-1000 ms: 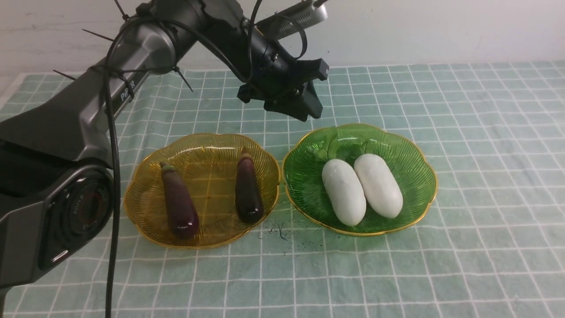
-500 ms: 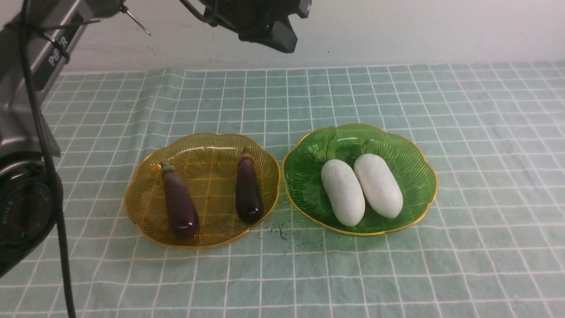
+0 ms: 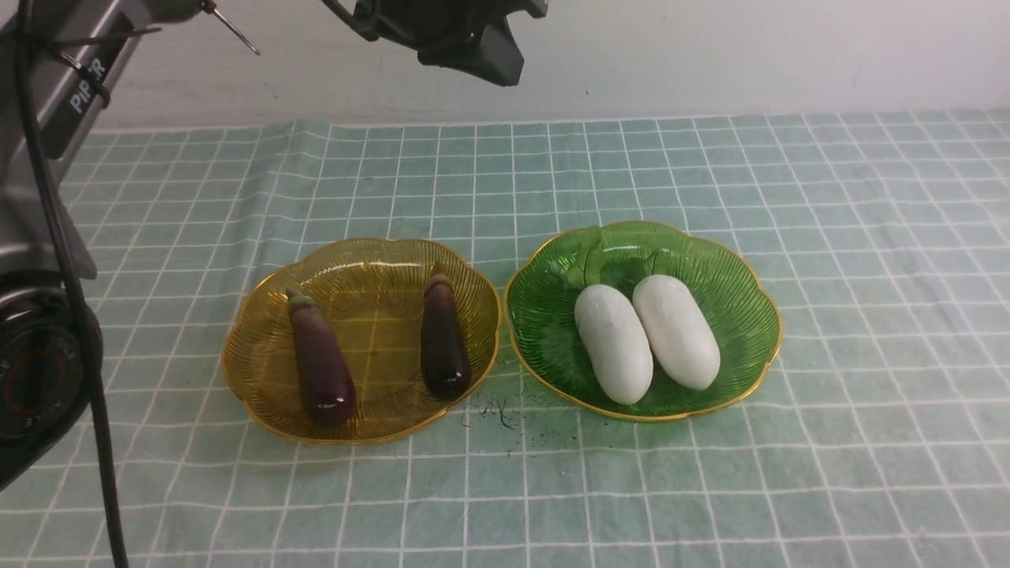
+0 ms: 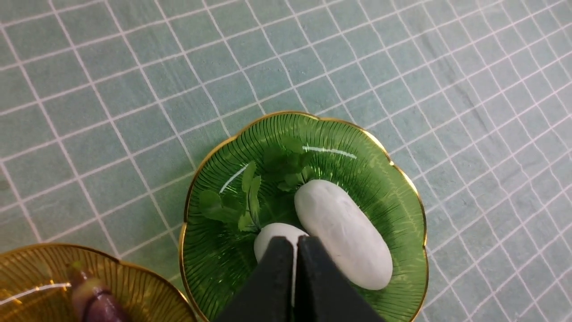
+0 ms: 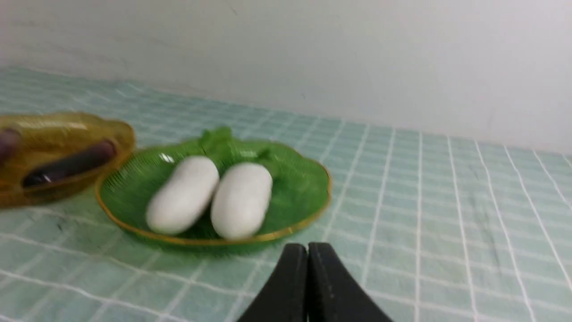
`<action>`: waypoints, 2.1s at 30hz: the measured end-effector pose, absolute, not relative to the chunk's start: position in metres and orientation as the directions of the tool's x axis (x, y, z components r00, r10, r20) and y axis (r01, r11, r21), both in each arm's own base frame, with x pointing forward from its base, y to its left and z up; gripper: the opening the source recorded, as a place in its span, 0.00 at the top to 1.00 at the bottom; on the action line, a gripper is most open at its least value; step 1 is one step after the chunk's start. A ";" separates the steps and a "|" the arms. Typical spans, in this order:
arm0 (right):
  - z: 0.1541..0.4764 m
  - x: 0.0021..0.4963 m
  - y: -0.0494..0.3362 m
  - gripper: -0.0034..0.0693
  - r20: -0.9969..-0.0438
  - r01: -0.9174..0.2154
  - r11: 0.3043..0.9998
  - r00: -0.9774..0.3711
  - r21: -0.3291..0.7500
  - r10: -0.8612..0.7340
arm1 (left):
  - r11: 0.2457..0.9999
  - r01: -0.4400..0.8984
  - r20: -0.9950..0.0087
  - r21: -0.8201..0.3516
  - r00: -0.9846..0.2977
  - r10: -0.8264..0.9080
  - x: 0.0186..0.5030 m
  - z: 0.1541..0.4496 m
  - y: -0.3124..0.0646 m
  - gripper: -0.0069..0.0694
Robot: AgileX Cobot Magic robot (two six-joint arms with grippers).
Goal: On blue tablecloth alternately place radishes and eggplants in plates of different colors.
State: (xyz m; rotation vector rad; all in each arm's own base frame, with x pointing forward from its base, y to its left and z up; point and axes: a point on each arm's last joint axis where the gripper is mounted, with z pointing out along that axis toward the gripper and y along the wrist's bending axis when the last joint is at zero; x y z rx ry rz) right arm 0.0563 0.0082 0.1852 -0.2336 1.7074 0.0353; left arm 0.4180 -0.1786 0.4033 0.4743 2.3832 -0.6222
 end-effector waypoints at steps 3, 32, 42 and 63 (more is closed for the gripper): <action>0.181 0.056 0.005 0.97 -0.976 -0.127 0.986 -0.171 -0.111 -0.132 | 0.828 0.483 -0.693 -0.286 -0.701 0.170 0.402 0.429 -0.171 0.92; 0.181 0.055 -0.004 0.97 -0.977 0.027 0.994 -0.190 -0.108 -0.100 | 0.939 0.342 -0.787 -0.031 -0.588 0.188 0.094 0.414 -0.035 0.92; 0.181 0.055 -0.004 0.97 -0.977 0.027 0.994 -0.190 -0.108 -0.100 | 0.931 0.332 -0.983 -0.152 -0.152 -0.106 0.051 0.314 -0.020 0.92; 0.181 0.055 -0.004 0.97 -0.977 0.027 0.994 -0.190 -0.108 -0.100 | 0.927 0.339 -0.988 -0.157 -0.047 -0.150 0.046 0.275 -0.017 0.92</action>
